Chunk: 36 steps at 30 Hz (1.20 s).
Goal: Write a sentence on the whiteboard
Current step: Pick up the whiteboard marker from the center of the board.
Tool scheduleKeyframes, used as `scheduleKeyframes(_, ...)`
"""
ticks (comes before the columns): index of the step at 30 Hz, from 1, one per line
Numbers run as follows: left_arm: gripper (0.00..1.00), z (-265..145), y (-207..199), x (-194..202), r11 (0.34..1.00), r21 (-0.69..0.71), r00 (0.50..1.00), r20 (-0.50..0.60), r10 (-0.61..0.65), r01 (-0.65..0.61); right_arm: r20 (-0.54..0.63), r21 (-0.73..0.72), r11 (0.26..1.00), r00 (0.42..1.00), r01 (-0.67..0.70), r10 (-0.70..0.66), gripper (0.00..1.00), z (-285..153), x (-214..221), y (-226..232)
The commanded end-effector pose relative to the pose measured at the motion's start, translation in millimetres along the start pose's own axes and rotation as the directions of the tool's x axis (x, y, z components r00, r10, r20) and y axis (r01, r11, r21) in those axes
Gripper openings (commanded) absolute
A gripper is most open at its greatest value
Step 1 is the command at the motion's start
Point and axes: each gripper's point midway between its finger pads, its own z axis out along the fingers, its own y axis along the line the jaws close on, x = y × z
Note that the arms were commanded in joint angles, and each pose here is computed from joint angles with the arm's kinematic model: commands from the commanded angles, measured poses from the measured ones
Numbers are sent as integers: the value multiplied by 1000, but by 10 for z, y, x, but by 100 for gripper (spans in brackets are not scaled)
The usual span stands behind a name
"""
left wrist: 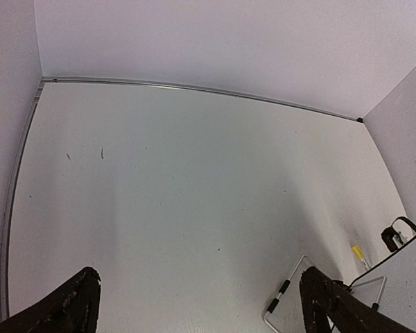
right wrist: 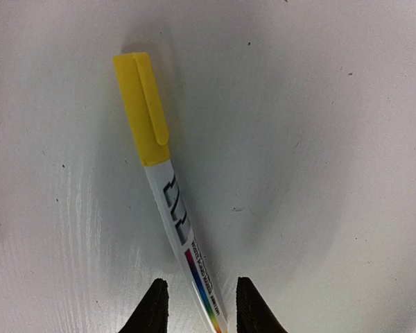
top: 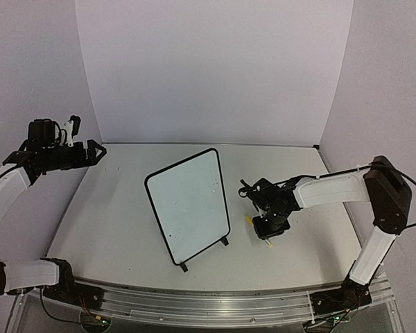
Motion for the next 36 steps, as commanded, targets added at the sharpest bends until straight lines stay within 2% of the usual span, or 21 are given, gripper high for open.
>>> scheduleKeyframes(1,99,-5,-62,-69,999,30,999,30,23,-23,13,11,1000,1000,-19,19,23,-2,-63,7)
scheduleKeyframes(6,99,7,-70,-60,999,36,1000,24,21,-21,10,12,1000,1000,-24,24,19,48,-39,6)
scheduleKeyframes(11,100,19,-112,-44,998,63,1000,11,23,-23,21,14,999,999,-38,38,7,47,-45,-7)
scheduleKeyframes(25,99,34,-122,-26,997,71,1000,-2,22,-22,-11,14,998,998,-56,56,12,170,87,-23)
scheduleKeyframes(30,99,37,-125,-23,997,75,1000,-5,22,-21,-4,31,998,998,-58,58,11,181,92,-57)
scheduleKeyframes(32,99,31,-130,-21,997,76,1000,-7,10,-9,35,54,995,996,-87,85,0,115,48,-120)
scheduleKeyframes(36,99,-78,-340,-102,983,175,998,2,-62,60,199,6,988,969,-152,148,0,-376,-194,-177)
